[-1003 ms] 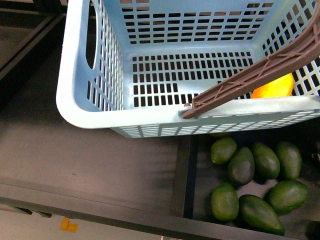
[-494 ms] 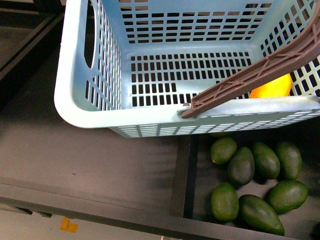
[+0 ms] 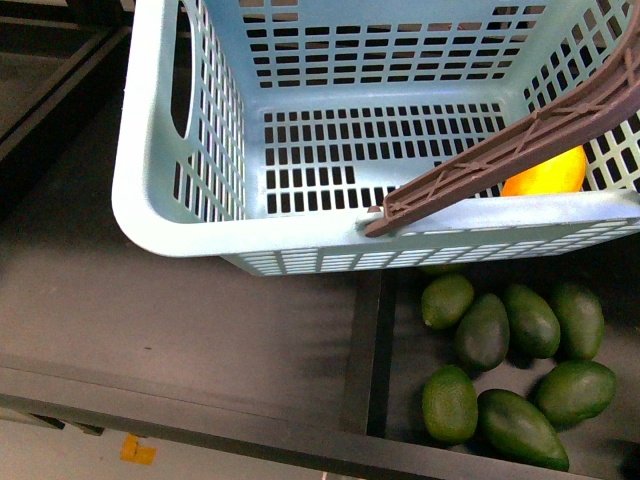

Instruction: Pick mango and avocado into basket

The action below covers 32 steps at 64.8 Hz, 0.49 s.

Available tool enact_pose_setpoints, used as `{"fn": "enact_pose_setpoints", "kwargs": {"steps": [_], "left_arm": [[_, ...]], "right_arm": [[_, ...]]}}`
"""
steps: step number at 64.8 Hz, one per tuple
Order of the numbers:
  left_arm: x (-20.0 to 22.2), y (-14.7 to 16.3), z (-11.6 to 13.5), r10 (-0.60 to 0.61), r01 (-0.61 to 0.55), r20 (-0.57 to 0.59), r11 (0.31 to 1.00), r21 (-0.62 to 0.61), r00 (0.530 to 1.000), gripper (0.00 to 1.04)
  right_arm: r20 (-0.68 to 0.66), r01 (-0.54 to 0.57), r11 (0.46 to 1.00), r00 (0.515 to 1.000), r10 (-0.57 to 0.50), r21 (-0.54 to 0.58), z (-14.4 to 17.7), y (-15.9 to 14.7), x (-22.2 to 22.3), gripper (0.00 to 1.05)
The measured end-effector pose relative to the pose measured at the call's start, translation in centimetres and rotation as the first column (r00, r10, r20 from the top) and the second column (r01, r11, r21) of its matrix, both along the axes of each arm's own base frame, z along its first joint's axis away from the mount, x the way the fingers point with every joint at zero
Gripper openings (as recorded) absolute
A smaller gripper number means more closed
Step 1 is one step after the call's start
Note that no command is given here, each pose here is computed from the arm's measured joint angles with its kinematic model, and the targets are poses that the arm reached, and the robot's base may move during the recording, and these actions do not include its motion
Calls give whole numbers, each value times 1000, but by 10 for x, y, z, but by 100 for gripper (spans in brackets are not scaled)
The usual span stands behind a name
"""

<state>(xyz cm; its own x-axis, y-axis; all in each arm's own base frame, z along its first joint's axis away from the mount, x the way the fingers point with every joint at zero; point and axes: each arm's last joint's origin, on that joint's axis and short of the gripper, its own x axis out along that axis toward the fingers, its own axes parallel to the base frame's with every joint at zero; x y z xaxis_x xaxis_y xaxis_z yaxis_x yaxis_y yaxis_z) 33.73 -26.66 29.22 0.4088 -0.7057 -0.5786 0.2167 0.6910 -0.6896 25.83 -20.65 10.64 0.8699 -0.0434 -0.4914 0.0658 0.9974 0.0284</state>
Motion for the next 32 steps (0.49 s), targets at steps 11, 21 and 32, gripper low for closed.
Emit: {"fn": "enact_pose_setpoints", "kwargs": {"steps": [11, 21, 32], "left_arm": [[0, 0, 0, 0, 0, 0, 1000, 0, 1000, 16], [0, 0, 0, -1, 1, -1, 1000, -1, 1000, 16], [0, 0, 0, 0, 0, 0, 1000, 0, 1000, 16]], "right_arm": [[155, 27, 999, 987, -30, 25, 60, 25, -17, 40], [294, -31, 998, 956, 12, 62, 104, 80, -5, 40], [370, -144, 981, 925, 86, 132, 123, 144, 25, 40]]}}
